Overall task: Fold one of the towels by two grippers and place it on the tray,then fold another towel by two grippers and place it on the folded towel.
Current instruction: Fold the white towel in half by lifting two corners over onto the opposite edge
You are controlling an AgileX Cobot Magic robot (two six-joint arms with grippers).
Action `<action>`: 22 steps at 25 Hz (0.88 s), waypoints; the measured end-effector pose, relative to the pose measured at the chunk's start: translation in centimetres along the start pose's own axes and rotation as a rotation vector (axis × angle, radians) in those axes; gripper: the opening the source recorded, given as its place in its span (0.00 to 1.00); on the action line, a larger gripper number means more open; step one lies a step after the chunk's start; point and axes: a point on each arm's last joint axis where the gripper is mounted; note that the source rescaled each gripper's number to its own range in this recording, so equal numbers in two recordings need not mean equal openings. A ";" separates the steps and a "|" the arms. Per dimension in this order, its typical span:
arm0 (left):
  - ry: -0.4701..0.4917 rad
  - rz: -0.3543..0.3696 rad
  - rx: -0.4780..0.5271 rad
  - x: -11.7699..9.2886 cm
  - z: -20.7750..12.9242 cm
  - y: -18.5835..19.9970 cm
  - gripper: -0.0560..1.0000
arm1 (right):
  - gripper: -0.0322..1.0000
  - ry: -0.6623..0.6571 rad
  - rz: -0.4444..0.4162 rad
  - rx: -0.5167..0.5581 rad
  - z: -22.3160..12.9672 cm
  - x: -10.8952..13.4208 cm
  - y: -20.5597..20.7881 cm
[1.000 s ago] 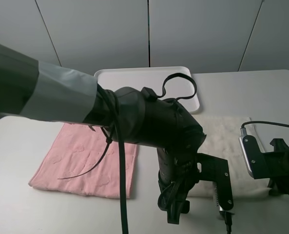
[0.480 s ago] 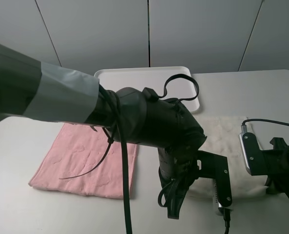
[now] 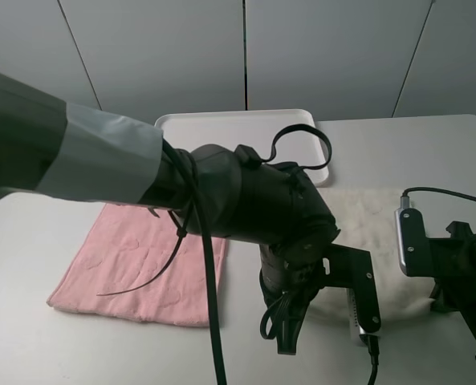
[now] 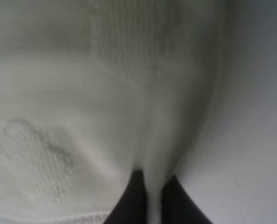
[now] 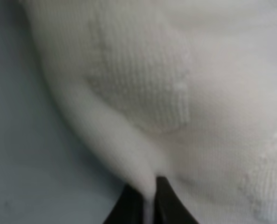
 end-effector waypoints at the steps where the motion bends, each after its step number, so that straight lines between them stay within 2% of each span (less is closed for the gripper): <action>1: 0.002 0.007 0.000 0.1 0.0 0.1 0.05 | 0.03 -0.007 -0.002 -0.001 0.0 0.0 0.0; 8: 0.022 0.061 -0.055 0.9 0.3 1.8 0.05 | 0.03 -0.112 -0.097 -0.052 0.2 -0.4 1.7; 15: 0.161 0.125 -0.164 3.9 -0.1 4.0 0.05 | 0.03 -0.325 -0.217 -0.140 0.3 -0.6 4.2; 19: 0.267 0.142 -0.197 6.3 -0.7 4.7 0.05 | 0.03 -0.411 -0.249 -0.174 0.2 -0.6 4.9; 22: 0.308 0.149 -0.215 7.4 -1.1 5.0 0.05 | 0.03 -0.487 -0.266 -0.199 0.4 -1.2 5.5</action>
Point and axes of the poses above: a point on each arm's last joint axis where the gripper is mounted, y pointing back along that axis away from the gripper, x along the wrist's bending axis when the last joint is at zero, z = x × y, and after that the axes turned 2 degrees about y, right-handed
